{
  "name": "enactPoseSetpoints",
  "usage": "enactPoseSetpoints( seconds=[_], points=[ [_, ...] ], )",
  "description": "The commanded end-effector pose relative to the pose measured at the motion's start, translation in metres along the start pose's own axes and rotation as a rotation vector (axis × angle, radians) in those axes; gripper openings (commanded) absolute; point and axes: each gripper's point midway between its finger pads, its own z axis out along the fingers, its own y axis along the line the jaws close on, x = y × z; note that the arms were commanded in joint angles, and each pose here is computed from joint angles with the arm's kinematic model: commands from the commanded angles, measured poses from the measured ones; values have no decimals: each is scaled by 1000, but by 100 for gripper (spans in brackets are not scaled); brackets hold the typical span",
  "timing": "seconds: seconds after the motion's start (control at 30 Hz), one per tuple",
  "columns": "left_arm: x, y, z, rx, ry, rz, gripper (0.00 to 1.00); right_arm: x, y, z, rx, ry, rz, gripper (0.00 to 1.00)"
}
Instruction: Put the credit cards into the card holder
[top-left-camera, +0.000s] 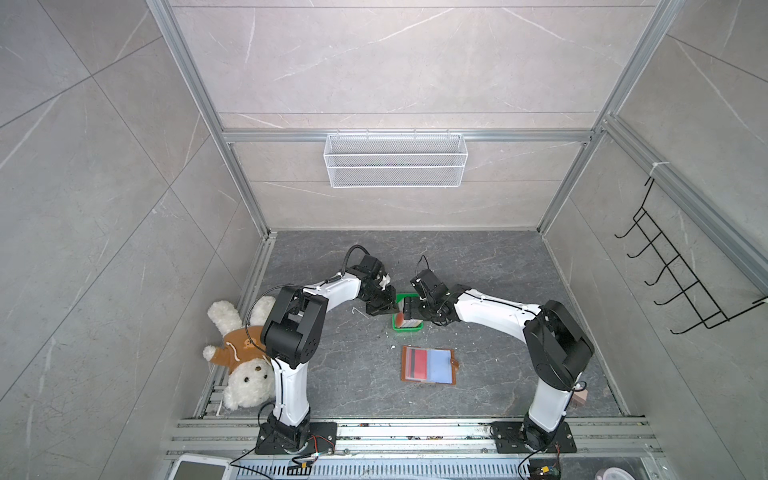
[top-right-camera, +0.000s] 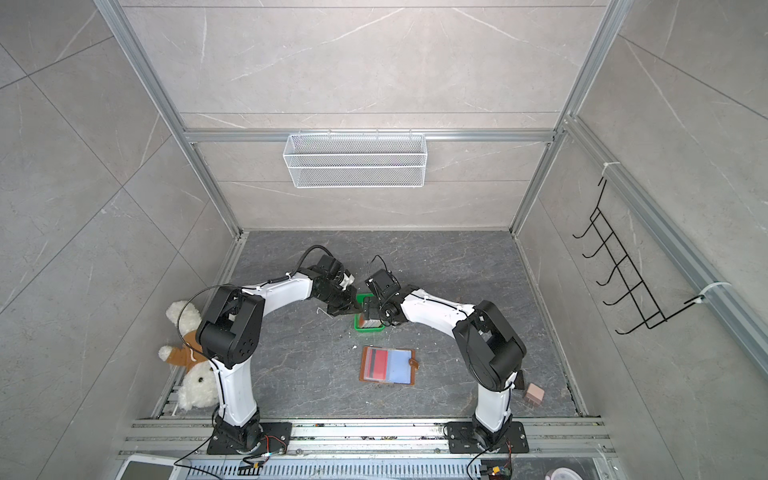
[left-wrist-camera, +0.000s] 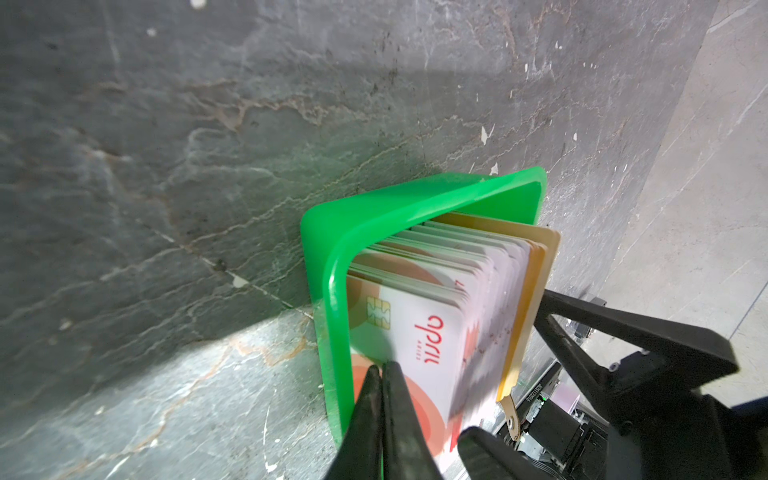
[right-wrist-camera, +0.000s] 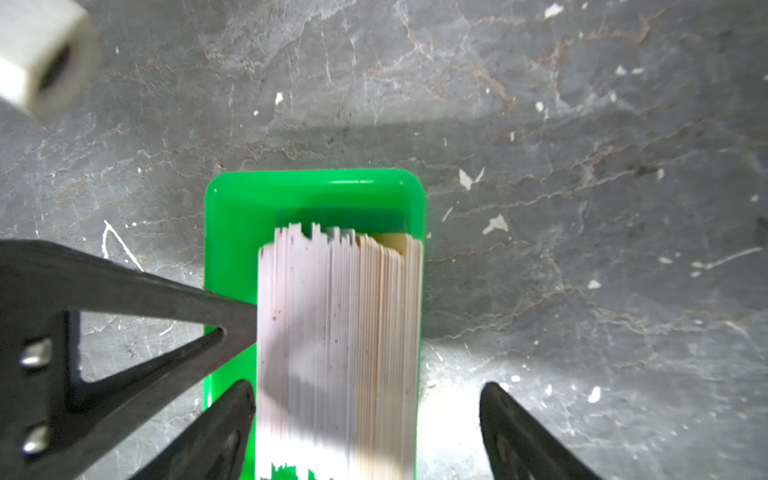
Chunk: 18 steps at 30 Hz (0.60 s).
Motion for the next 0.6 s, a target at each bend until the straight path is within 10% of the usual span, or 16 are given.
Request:
enactPoseSetpoints(
  seconds=[0.0,0.57],
  points=[
    [-8,-13,-18,-3,-50,41,5,9,-3,1,-6,28,-13,86],
    [-10,-16,-24,-7,-73,54,1,5,5,-7,-81,-25,-2,87]
  ],
)
